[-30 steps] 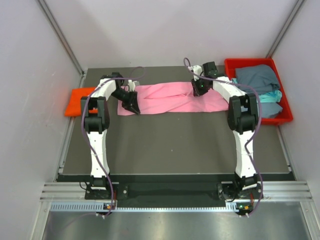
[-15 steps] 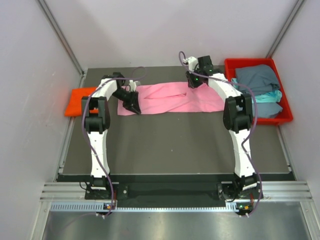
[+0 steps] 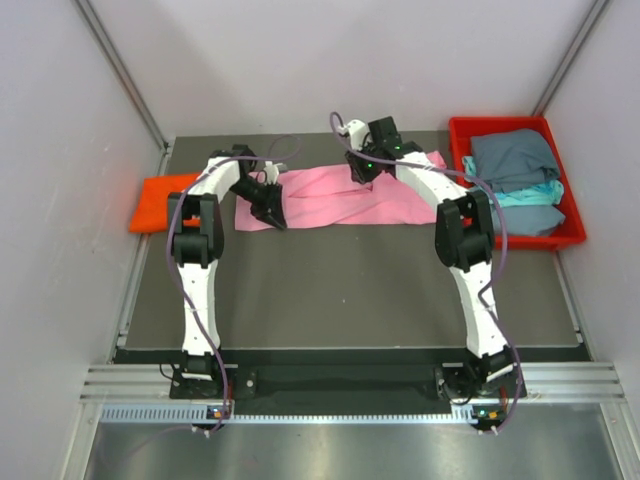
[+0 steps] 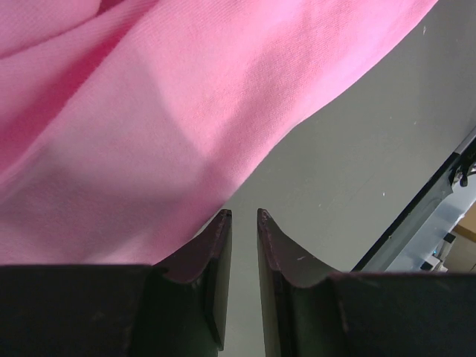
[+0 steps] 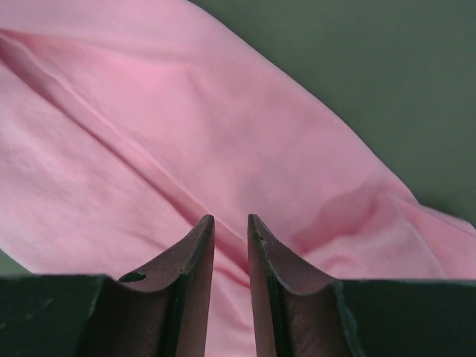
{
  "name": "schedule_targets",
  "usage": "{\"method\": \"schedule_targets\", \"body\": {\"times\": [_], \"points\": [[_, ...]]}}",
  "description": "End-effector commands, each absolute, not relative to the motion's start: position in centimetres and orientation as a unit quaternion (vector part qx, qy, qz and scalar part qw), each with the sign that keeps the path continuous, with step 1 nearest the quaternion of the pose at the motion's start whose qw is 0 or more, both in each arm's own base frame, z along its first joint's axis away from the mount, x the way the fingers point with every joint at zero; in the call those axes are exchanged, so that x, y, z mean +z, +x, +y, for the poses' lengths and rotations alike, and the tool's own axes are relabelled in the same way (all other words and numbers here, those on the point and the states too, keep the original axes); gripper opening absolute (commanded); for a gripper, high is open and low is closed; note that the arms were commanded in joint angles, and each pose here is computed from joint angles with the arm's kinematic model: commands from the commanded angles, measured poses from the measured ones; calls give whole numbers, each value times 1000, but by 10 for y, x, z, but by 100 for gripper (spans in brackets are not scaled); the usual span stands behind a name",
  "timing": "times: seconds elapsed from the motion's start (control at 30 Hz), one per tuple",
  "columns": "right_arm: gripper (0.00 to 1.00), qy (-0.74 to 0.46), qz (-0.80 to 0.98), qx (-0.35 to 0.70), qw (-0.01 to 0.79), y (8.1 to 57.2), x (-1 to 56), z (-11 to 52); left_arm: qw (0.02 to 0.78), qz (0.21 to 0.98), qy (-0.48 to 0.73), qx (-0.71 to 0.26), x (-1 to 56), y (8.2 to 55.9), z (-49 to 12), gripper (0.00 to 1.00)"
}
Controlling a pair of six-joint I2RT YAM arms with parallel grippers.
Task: Fold and stack the t-shirts
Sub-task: Fold the tshirt
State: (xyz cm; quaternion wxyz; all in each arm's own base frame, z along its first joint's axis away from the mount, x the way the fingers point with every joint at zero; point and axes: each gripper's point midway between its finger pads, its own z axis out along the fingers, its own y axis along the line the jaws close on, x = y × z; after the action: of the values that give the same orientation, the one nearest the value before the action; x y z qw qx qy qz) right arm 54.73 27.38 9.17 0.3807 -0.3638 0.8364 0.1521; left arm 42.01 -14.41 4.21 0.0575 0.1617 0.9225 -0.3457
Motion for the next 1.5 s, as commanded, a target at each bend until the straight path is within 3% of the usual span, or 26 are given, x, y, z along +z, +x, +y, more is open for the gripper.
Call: {"method": "schedule_targets", "body": {"times": [0.0, 0.2, 0.77, 0.87, 1.0, 1.1, 1.47], "points": [[25, -340, 822, 119, 440, 565, 155, 236, 101, 914, 178, -349, 72, 427, -146, 25], [24, -318, 830, 97, 449, 583, 154, 204, 95, 916, 174, -350, 69, 426, -146, 25], [24, -305, 835, 104, 447, 613, 111, 215, 96, 926, 179, -317, 67, 428, -133, 24], [28, -299, 836, 103, 449, 613, 114, 214, 102, 927, 181, -312, 70, 429, -132, 24], [43, -295, 837, 100, 450, 614, 114, 213, 101, 927, 179, -313, 68, 429, -132, 24], [45, -295, 836, 101, 451, 615, 114, 215, 101, 927, 178, -315, 68, 430, -132, 24], [38, -302, 833, 86, 455, 612, 116, 228, 100, 928, 181, -310, 67, 429, -133, 24]]}}
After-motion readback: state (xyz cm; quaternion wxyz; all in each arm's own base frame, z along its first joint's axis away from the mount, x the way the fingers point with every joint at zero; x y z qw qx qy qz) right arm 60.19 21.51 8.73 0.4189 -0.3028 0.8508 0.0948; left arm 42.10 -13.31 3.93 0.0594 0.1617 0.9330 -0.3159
